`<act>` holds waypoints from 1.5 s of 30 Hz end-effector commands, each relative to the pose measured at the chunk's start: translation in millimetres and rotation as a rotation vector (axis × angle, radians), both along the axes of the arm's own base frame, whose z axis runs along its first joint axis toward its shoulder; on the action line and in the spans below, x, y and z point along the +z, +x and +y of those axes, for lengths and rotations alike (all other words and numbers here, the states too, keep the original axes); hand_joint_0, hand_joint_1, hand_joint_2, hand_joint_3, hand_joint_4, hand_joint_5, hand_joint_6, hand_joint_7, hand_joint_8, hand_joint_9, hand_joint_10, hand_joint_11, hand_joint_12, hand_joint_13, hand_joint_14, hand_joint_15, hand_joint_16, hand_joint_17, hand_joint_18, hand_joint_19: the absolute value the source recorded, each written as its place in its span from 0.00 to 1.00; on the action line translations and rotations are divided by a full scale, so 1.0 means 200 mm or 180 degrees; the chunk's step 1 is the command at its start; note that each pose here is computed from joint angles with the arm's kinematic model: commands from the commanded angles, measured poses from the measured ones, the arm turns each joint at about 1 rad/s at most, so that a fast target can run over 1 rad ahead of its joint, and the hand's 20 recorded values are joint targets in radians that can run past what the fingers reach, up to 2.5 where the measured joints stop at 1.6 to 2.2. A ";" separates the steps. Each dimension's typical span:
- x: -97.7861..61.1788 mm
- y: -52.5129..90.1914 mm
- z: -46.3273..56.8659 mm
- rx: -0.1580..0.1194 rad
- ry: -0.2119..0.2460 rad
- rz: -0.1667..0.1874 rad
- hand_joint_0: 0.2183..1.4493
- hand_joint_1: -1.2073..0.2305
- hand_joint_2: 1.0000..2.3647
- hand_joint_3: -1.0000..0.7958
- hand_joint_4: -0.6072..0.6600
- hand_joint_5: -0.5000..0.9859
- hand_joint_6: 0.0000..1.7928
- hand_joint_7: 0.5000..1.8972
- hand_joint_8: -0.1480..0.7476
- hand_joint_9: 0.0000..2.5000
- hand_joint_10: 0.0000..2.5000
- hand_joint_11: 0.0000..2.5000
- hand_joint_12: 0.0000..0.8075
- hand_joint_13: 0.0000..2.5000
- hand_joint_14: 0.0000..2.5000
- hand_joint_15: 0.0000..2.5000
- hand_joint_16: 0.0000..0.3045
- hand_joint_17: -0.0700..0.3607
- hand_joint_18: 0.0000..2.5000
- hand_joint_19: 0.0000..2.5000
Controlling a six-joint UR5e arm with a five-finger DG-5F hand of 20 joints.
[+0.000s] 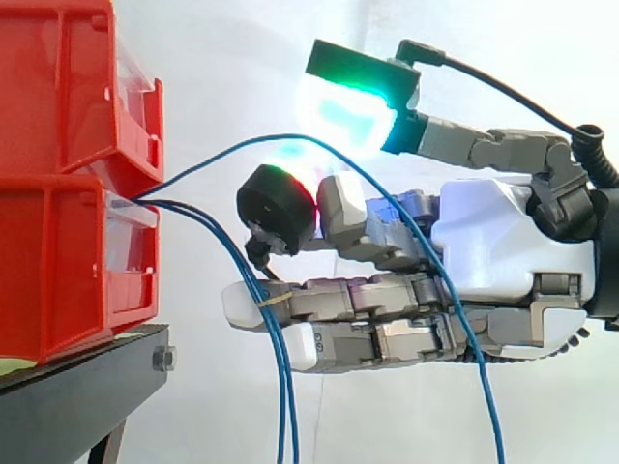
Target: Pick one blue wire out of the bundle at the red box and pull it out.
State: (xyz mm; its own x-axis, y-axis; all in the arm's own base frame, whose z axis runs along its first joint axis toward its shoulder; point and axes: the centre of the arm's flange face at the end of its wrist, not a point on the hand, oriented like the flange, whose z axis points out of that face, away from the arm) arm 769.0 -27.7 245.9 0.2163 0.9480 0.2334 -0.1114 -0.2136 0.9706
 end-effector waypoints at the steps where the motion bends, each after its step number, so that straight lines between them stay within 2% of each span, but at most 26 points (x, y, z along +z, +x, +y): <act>1: 0.00 0.00 0.00 0.0000 0.0000 -0.0001 0.28 0.29 0.01 0.45 0.59 0.28 0.43 0.55 0.45 0.45 0.01 0.26 0.38 0.22 0.01 0.13 0.16 0.42 0.18 0.20; 9: 0.00 0.00 0.00 -0.0001 -0.0011 0.0011 0.28 0.28 0.02 0.49 0.55 0.28 0.46 0.49 0.45 0.45 0.01 0.26 0.39 0.22 0.01 0.13 0.17 0.43 0.19 0.20; 22: 0.00 0.00 0.01 0.0006 0.0013 0.0005 0.28 0.27 0.01 0.54 0.45 0.29 0.47 0.47 0.46 0.48 0.01 0.24 0.43 0.25 0.00 0.12 0.19 0.46 0.23 0.19; 29: 0.01 0.00 0.01 0.0006 0.0018 -0.0001 0.29 0.26 0.01 0.56 0.43 0.29 0.47 0.48 0.46 0.49 0.01 0.24 0.44 0.27 0.00 0.13 0.19 0.46 0.24 0.19; 32: 0.01 0.00 0.01 0.0051 0.0030 -0.0005 0.30 0.25 0.01 0.57 0.44 0.29 0.47 0.51 0.46 0.49 0.01 0.25 0.42 0.26 0.00 0.13 0.18 0.45 0.24 0.19; 36: 0.01 0.00 0.01 0.0057 0.0053 -0.0011 0.30 0.24 0.01 0.58 0.43 0.29 0.47 0.53 0.45 0.49 0.01 0.25 0.42 0.26 0.00 0.13 0.18 0.45 0.24 0.19; 39: 0.01 0.00 0.01 0.0058 0.0072 -0.0015 0.30 0.24 0.01 0.60 0.42 0.29 0.48 0.48 0.44 0.51 0.01 0.26 0.42 0.27 0.01 0.14 0.18 0.45 0.24 0.19; 42: 0.00 0.00 0.01 0.0063 0.0070 -0.0005 0.30 0.24 0.01 0.61 0.41 0.30 0.48 0.48 0.44 0.51 0.01 0.26 0.40 0.27 0.00 0.13 0.18 0.46 0.25 0.19; 45: 0.02 0.00 0.02 0.0107 0.0075 0.0002 0.30 0.24 0.01 0.61 0.41 0.30 0.48 0.47 0.44 0.52 0.01 0.26 0.40 0.27 0.00 0.12 0.19 0.46 0.25 0.18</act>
